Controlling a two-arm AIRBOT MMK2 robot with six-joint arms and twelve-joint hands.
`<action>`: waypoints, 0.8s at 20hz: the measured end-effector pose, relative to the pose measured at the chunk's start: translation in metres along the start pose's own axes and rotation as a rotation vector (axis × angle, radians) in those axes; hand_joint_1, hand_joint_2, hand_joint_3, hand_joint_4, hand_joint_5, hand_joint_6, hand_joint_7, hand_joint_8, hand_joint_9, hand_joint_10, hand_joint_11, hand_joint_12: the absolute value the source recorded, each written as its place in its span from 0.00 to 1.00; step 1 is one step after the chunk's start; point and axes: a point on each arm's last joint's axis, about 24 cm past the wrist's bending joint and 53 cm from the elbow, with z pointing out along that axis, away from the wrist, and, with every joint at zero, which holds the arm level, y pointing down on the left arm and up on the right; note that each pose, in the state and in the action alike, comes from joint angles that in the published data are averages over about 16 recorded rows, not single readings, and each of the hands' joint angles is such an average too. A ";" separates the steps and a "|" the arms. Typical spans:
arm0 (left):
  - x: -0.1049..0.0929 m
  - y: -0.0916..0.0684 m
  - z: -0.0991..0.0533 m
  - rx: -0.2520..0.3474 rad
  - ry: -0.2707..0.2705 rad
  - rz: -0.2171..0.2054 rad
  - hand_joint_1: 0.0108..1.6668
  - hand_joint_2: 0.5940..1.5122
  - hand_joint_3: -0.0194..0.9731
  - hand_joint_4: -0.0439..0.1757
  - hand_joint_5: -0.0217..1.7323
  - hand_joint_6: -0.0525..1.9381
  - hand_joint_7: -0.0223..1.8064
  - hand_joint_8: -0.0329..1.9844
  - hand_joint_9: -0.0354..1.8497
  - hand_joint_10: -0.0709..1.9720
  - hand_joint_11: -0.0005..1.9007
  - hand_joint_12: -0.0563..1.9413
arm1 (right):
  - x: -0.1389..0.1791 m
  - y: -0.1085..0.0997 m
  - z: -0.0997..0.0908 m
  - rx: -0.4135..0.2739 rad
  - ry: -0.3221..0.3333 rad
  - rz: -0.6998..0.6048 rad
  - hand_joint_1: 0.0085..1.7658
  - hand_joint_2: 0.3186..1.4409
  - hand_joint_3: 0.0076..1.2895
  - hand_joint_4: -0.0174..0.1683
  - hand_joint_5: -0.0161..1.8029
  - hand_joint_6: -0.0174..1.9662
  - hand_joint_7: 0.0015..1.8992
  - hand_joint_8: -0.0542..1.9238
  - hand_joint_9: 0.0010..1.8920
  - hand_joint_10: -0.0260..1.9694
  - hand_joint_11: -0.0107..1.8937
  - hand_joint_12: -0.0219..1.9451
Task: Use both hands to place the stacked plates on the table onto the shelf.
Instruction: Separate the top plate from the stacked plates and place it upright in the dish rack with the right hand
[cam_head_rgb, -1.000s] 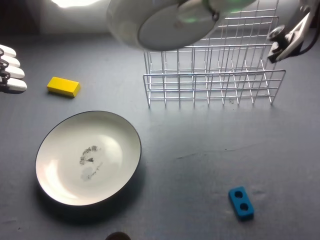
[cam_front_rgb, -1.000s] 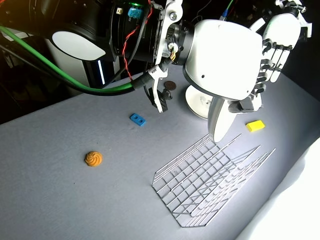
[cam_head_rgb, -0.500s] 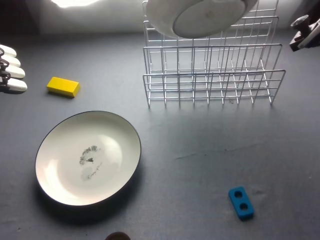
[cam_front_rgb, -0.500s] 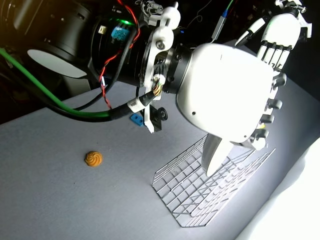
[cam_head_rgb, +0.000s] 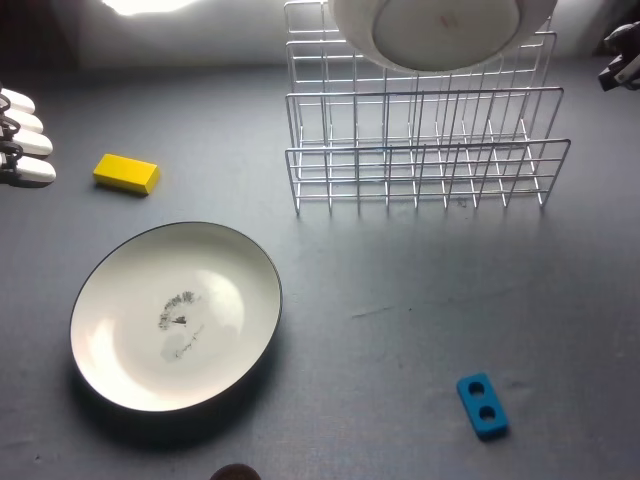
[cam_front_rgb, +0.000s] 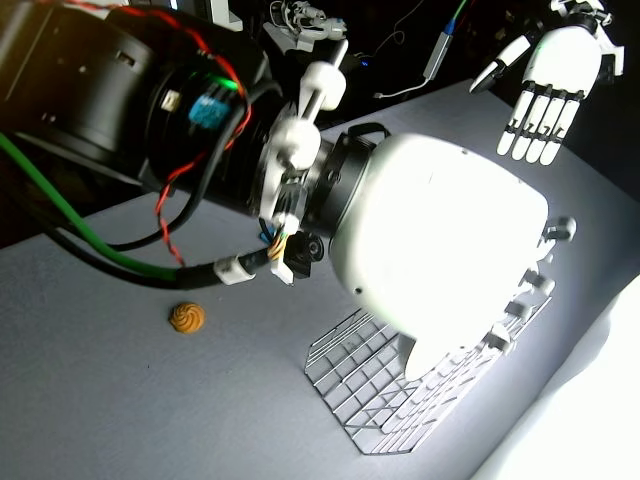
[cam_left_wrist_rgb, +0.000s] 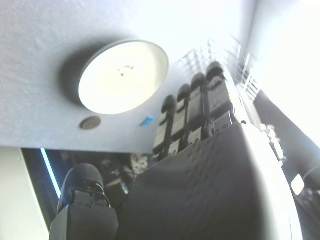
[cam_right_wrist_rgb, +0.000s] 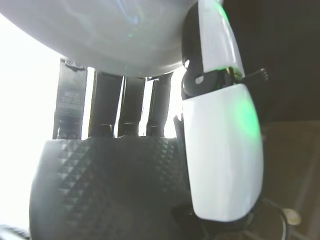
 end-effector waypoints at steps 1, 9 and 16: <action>0.000 0.000 0.000 0.000 -0.001 0.000 0.00 0.54 0.03 0.20 0.03 0.03 0.02 0.01 0.03 0.03 0.01 0.03 | -0.002 -0.003 0.000 0.007 -0.001 0.008 0.69 0.61 0.01 0.21 0.56 0.45 0.55 0.46 0.67 0.01 0.44 0.55; -0.001 -0.001 0.000 0.002 -0.003 0.001 0.00 0.54 0.03 0.20 0.03 0.03 0.02 0.01 0.03 0.03 0.01 0.03 | -0.007 -0.021 0.001 0.057 0.001 0.045 0.69 0.62 0.01 0.21 0.55 0.45 0.55 0.46 0.67 0.01 0.44 0.55; -0.001 -0.002 0.001 0.005 -0.002 0.005 0.00 0.54 0.03 0.20 0.03 0.03 0.02 0.01 0.03 0.03 0.01 0.03 | -0.009 -0.034 0.003 0.085 0.002 0.050 0.69 0.62 0.01 0.22 0.55 0.45 0.55 0.46 0.66 0.01 0.43 0.56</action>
